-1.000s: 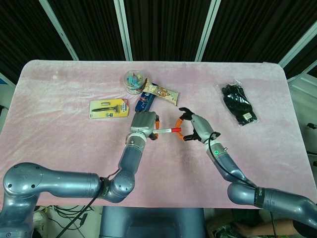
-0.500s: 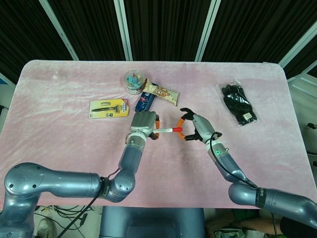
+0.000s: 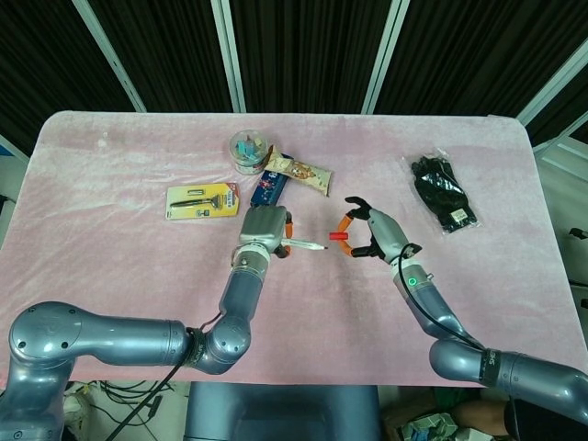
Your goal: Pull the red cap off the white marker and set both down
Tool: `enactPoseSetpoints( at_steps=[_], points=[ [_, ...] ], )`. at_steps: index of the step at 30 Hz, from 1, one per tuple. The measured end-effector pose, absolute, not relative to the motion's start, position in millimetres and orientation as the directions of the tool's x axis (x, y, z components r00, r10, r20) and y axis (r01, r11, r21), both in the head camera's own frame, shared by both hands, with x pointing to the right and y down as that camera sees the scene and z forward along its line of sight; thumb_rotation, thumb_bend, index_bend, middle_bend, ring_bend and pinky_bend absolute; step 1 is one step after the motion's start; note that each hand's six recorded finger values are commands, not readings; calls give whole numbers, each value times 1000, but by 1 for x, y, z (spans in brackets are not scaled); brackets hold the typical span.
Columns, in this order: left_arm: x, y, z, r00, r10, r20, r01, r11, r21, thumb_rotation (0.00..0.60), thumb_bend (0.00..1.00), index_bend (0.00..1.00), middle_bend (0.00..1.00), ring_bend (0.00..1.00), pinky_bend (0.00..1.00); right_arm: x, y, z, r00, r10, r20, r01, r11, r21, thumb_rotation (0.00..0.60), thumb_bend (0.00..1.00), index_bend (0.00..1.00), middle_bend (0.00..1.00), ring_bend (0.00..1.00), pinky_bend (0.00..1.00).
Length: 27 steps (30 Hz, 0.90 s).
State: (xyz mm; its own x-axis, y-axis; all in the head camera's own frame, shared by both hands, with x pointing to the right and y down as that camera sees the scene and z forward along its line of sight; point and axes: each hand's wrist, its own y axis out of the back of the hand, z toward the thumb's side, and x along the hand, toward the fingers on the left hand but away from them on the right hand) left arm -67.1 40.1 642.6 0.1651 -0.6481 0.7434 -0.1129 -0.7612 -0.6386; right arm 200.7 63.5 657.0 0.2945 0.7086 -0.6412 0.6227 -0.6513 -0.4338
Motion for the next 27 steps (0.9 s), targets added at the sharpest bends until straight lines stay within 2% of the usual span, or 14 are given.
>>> enactPoseSetpoints(
  at_steps=[11,17,21,27],
  points=[
    [-77,36,644,146,-655,741,-110,-755,-646,600,544,690,360,197,168,223,59,653,256,725,-639,653,-617,-439,600,443,908,107,214,175],
    [-100,31,645,120,-664,738,-108,-748,-655,600,544,690,360,197,168,250,57,646,210,741,-638,656,-590,-470,600,443,908,103,214,175],
    [-119,34,651,102,-657,747,-99,-754,-649,600,544,692,360,197,168,265,65,648,186,740,-647,666,-579,-471,600,442,908,101,214,175],
    [-163,47,677,66,-637,768,-57,-771,-634,600,544,695,359,197,167,269,90,662,184,726,-662,695,-572,-435,600,438,908,98,214,175]
  ],
)
